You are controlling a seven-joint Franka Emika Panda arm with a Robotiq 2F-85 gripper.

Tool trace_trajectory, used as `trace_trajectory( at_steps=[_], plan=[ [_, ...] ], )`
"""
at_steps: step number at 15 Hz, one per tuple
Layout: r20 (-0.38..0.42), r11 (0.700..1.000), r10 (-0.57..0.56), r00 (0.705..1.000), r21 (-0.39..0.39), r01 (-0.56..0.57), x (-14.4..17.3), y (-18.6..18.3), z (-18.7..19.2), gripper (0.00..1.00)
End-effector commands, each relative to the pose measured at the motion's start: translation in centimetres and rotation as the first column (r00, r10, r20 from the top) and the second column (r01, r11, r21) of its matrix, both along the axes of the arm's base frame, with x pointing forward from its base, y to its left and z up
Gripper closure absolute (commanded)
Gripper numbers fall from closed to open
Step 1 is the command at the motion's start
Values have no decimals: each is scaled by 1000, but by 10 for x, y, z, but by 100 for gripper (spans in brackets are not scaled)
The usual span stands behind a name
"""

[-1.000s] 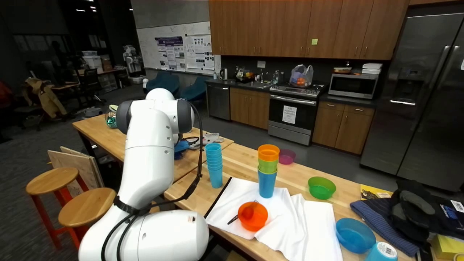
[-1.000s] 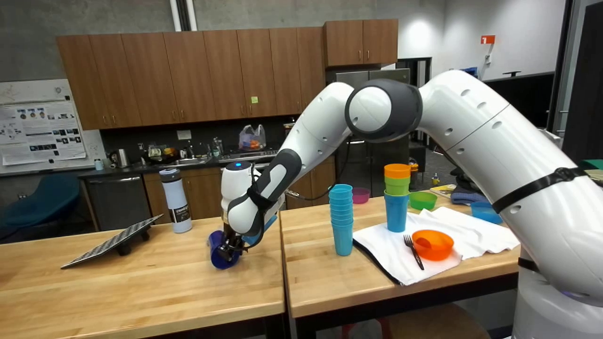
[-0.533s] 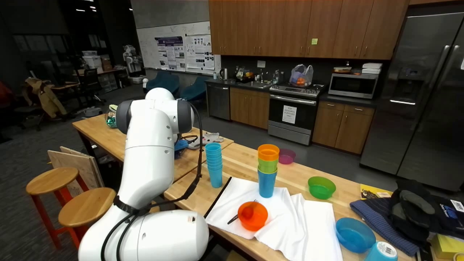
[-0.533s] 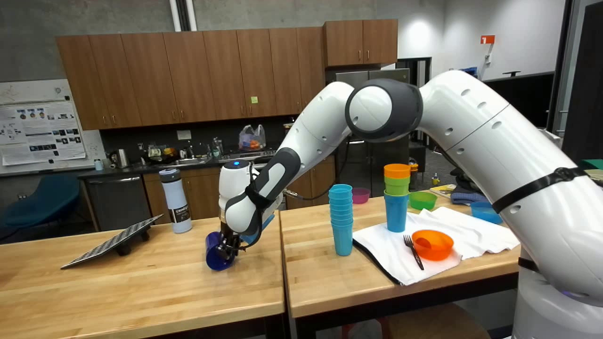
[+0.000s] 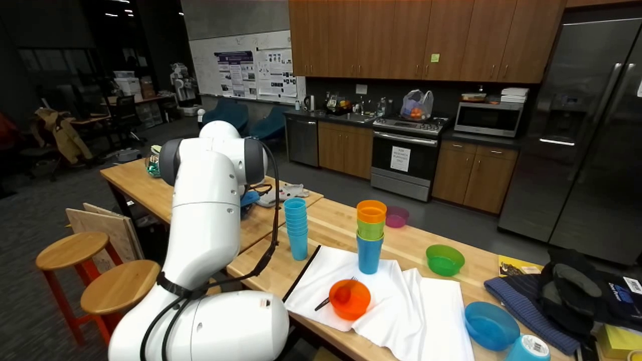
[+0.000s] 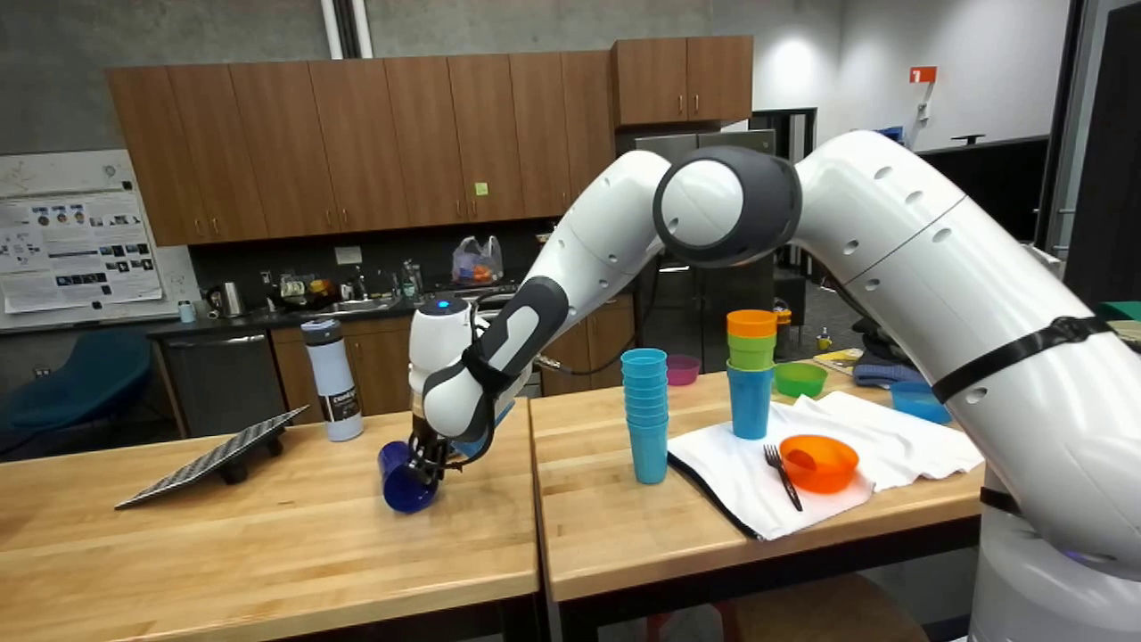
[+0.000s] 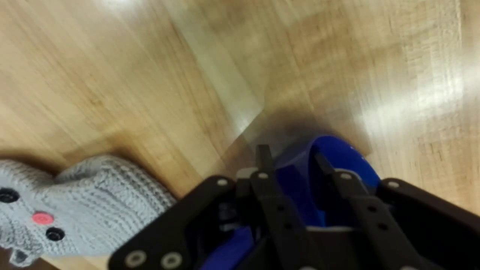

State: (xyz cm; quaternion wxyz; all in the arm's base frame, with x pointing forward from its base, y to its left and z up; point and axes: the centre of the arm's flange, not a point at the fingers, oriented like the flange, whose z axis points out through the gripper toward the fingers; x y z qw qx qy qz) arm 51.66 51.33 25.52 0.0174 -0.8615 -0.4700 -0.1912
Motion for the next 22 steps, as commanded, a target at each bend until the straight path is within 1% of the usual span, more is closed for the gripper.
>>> trace_trajectory(
  at_steps=[1,3,4,5,6,7,10,13,14,15,16,18,20,22],
  plan=[
    [113,999,10,994,-42,-5,-15,-2,32,94],
    [186,998,11,982,-55,-1,-18,-1,50,98],
    [222,998,10,975,-61,4,-19,0,58,98],
    [251,997,7,968,-72,12,-21,1,67,96],
    [274,997,8,962,-78,14,-22,1,72,97],
    [297,996,7,955,-84,19,-24,2,79,100],
    [335,994,19,942,-111,19,-30,1,93,99],
    [336,995,52,940,-94,-21,-36,-1,108,99],
    [321,996,57,945,-85,-31,-39,0,112,99],
    [281,995,90,955,-64,-75,-44,-2,119,99],
    [243,995,101,965,-47,-92,-49,-2,126,99],
    [159,995,99,982,-41,-93,-64,-7,138,99],
    [75,997,48,996,-70,-43,-75,-16,155,99],
    [20,993,-8,1000,-120,10,-86,-30,170,99]
  ],
)
